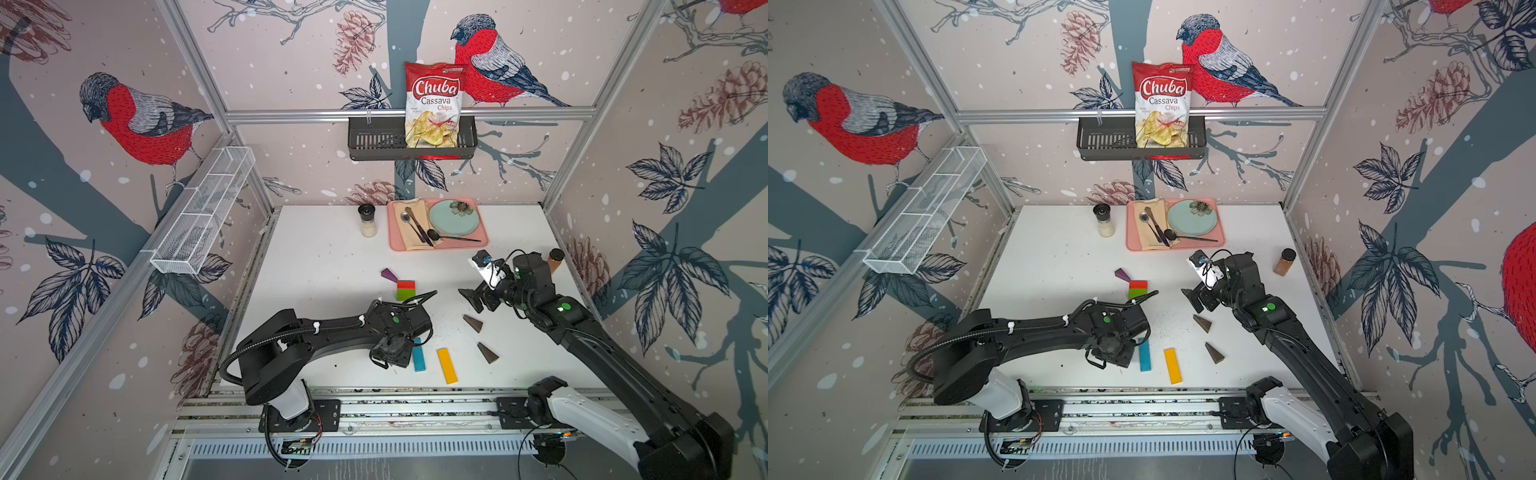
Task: Assemble a small pinwheel with building blocks
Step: Pick up the building block from the center of the board.
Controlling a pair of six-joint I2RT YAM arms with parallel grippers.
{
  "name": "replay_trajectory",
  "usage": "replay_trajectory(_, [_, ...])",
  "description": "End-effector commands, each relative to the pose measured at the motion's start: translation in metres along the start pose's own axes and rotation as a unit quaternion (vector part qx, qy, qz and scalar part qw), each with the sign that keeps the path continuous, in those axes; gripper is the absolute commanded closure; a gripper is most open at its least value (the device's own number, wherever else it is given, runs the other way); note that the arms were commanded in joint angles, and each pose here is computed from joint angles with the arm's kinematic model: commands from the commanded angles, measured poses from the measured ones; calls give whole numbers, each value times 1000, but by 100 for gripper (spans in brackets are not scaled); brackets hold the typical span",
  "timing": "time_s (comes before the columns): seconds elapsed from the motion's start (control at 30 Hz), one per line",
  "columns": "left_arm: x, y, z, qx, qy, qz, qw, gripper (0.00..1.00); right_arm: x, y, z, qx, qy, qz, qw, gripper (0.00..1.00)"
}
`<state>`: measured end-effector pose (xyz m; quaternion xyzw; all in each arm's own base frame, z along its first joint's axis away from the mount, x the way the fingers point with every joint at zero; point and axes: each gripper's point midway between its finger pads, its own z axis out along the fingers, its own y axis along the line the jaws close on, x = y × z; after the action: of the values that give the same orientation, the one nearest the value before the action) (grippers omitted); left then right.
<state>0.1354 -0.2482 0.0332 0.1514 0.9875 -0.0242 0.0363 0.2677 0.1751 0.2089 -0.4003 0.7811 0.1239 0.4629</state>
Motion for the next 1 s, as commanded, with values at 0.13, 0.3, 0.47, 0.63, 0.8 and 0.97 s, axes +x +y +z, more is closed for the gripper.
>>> replay_trajectory(0.13, [1,10,-1,-31,5,12,999,51,3,-1,-3,7,-2,12,1000,0])
replay_trajectory(0.3, [4,10,3,-31,14,12,999,57,3,-3,-2,7,-1,11,1000,0])
replay_trajectory(0.47, [5,10,4,-31,17,11,999,61,3,-7,0,9,0,8,1000,0])
replay_trajectory(0.63, [6,12,6,-32,19,12,999,67,2,-8,-1,10,-4,8,1000,0])
replay_trajectory(0.8, [7,14,8,-35,19,11,999,76,2,-9,-3,14,-6,8,1000,0])
replay_trajectory(0.97, [1,18,0,-38,1,11,999,83,2,-16,-5,27,-12,8,1000,0])
